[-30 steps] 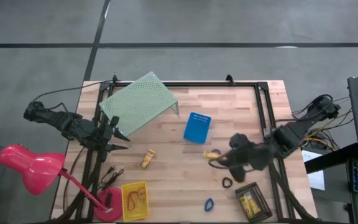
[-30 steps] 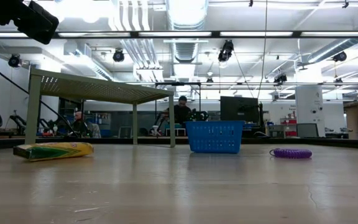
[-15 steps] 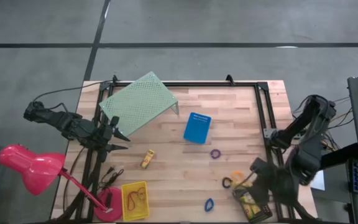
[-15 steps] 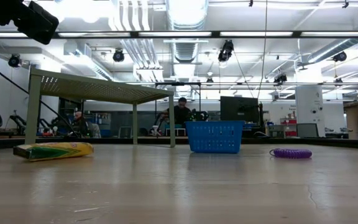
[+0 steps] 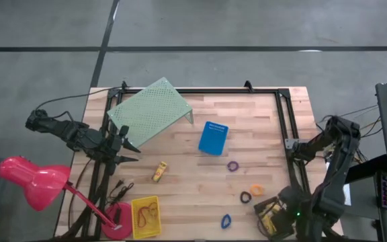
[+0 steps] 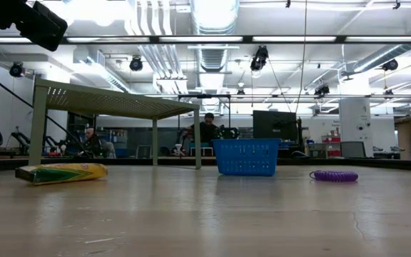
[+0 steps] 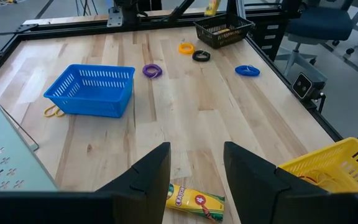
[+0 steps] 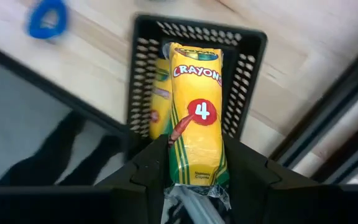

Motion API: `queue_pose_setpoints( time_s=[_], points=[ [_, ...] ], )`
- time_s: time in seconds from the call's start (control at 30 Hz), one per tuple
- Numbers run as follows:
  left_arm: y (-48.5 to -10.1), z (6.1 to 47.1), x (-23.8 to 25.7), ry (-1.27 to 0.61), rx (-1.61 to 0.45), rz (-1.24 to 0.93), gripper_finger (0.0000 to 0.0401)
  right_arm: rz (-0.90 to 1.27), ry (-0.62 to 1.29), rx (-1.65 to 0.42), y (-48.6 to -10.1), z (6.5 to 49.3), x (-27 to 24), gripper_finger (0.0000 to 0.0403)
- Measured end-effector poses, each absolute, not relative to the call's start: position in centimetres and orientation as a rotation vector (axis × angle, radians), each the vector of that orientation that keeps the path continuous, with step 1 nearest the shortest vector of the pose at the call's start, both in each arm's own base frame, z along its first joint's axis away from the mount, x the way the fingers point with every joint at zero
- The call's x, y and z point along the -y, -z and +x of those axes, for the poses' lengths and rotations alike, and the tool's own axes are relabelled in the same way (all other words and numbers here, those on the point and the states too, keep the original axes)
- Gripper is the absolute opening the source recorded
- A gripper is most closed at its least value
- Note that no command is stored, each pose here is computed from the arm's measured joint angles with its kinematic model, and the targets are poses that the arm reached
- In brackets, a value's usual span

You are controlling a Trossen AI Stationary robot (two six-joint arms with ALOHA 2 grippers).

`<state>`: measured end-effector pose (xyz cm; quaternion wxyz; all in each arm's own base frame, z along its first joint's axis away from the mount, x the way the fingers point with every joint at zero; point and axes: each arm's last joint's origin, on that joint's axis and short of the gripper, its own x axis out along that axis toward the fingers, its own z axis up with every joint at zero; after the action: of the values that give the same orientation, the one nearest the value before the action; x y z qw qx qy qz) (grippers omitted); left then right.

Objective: Pick & Place Office Desk Supplies
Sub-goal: Put the crayon box into the black basket

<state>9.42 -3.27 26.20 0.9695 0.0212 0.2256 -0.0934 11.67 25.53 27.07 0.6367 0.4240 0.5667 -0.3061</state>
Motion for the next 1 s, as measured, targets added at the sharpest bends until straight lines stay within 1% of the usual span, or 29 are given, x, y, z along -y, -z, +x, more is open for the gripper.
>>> queue_pose_setpoints(
  time_s=[0.23,0.47,0.73,1.0],
  points=[
    [-26.2,9.4,3.3,0.189,-0.456,0.043,0.0154,0.889,0.797,-1.351,-24.4,12.1,-27.0,0.0127],
    [-26.2,9.4,3.3,0.189,-0.456,0.043,0.0154,0.815,0.861,-1.348,-22.6,12.2,-27.6,0.0127],
    [-26.2,9.4,3.3,0.188,-0.456,0.041,0.0154,0.804,0.869,-1.350,-22.3,12.2,-27.7,0.0128],
    [-26.2,9.4,3.3,0.188,-0.456,0.041,0.0154,0.840,0.878,-1.330,-22.3,12.3,-27.8,0.0128]
  ],
)
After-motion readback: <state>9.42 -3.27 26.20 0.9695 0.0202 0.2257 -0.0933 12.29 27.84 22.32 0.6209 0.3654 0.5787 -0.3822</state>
